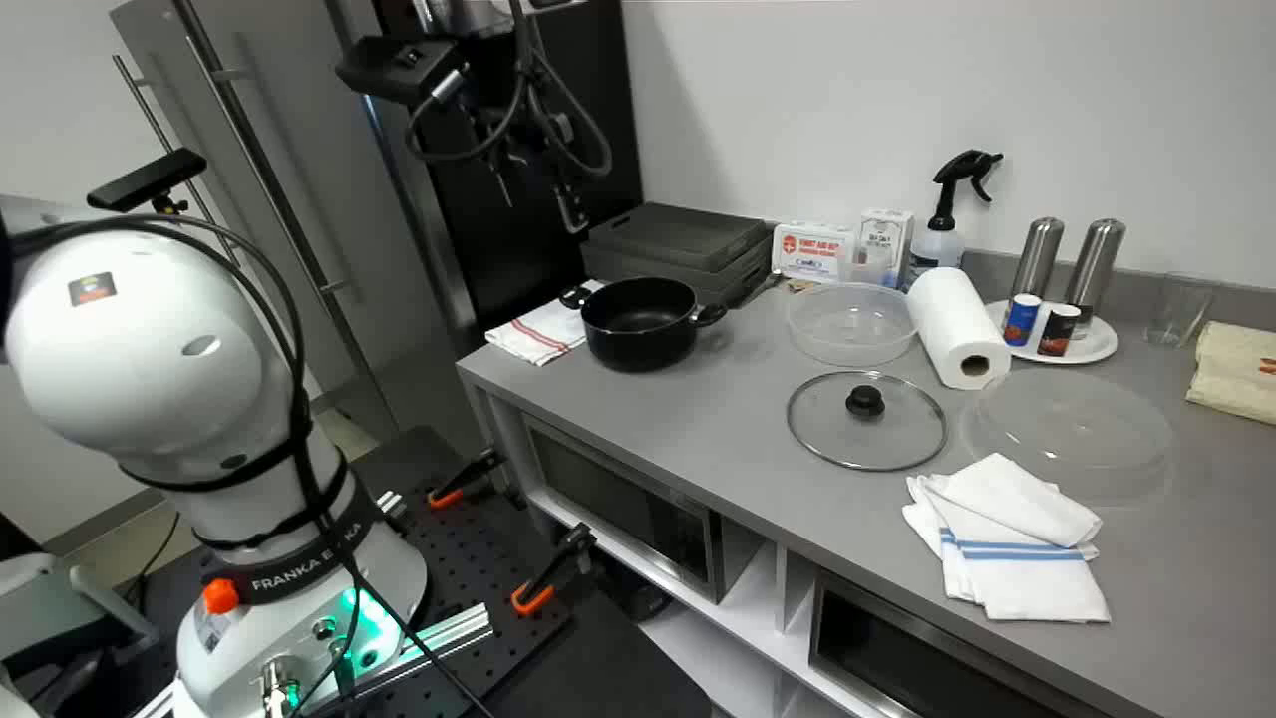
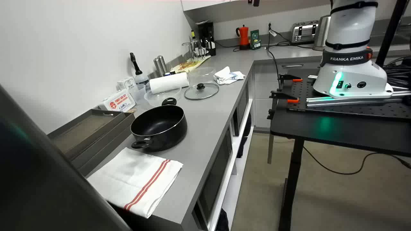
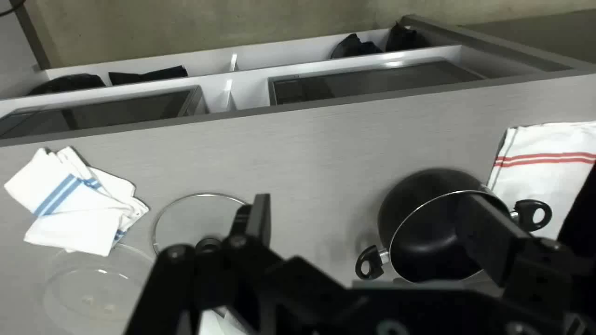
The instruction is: Slide the black pot to the right
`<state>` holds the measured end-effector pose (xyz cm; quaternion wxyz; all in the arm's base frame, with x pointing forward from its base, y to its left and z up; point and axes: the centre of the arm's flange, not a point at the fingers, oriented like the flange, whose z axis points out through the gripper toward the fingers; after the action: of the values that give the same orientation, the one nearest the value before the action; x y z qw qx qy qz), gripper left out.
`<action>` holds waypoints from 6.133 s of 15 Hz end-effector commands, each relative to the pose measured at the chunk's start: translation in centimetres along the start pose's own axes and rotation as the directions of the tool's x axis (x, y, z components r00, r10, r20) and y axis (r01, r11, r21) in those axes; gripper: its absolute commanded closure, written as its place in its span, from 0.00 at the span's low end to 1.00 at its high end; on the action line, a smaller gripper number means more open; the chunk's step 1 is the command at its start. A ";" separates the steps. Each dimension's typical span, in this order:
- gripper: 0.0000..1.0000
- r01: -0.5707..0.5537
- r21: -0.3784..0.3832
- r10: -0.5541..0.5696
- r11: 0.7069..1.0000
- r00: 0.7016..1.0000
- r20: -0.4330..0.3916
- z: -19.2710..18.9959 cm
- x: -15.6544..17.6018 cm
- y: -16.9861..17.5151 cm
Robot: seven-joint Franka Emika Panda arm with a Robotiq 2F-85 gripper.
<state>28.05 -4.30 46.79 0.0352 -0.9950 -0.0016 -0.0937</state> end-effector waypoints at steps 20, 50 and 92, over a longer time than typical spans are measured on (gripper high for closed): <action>0.00 0.002 -0.074 0.004 0.997 0.997 0.080 4.7 5.3 -2.1; 0.00 0.126 -0.300 -0.075 0.946 0.982 0.174 27.9 36.8 -12.2; 0.00 0.469 -0.050 -0.413 0.882 0.817 0.402 43.8 28.1 -28.0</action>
<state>63.51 26.19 11.21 -0.0691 -0.9687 -0.2234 0.0839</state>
